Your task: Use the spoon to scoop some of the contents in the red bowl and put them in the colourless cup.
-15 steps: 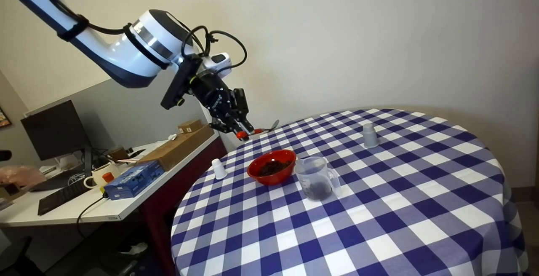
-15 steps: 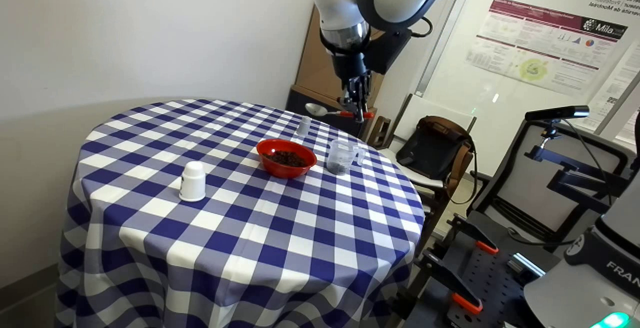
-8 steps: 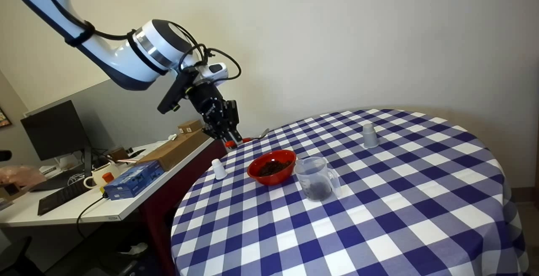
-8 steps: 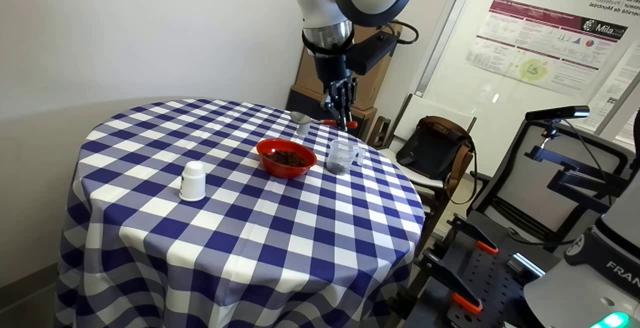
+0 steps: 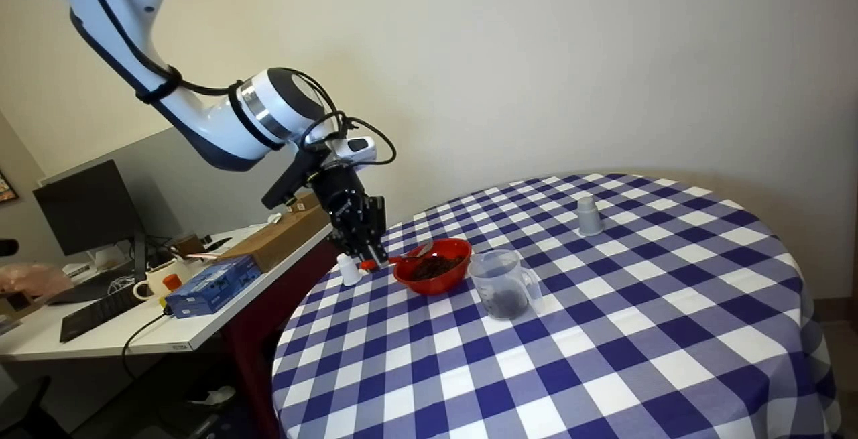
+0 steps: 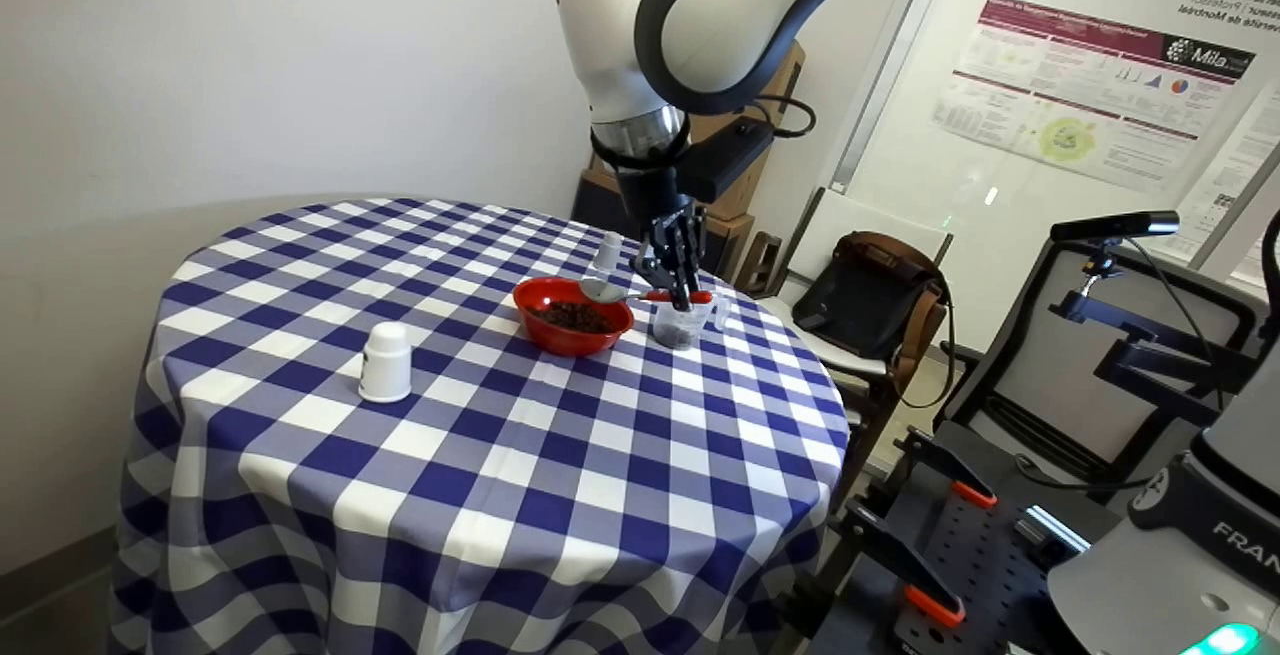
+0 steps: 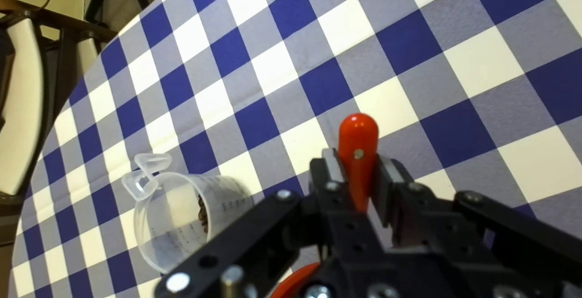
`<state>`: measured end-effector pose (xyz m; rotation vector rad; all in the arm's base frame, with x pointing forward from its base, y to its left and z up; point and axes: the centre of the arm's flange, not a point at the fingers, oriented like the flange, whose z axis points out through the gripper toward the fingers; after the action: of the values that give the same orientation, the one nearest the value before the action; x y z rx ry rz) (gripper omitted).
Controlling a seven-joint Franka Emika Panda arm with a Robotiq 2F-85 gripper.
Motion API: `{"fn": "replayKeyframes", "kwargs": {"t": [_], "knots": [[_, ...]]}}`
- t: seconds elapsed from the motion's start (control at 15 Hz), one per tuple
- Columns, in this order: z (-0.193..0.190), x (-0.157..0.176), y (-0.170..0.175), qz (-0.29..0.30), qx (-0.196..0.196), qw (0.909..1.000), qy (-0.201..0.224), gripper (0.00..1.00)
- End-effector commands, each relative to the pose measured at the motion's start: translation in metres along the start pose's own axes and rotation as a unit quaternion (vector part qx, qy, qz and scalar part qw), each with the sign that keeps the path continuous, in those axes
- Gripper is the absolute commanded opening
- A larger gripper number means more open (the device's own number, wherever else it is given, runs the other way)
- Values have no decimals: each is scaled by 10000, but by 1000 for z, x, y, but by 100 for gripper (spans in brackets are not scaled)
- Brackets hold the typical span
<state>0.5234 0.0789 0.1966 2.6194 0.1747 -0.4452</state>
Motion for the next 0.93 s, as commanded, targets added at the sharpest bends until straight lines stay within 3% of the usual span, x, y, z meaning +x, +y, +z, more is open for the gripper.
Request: {"fn": "replayKeyframes", "kwargs": {"t": [0.0,0.87], "knots": [[9,20,2,-17,183,9996,-226,5],[24,84,7,208,925,9940,-550,5]]}}
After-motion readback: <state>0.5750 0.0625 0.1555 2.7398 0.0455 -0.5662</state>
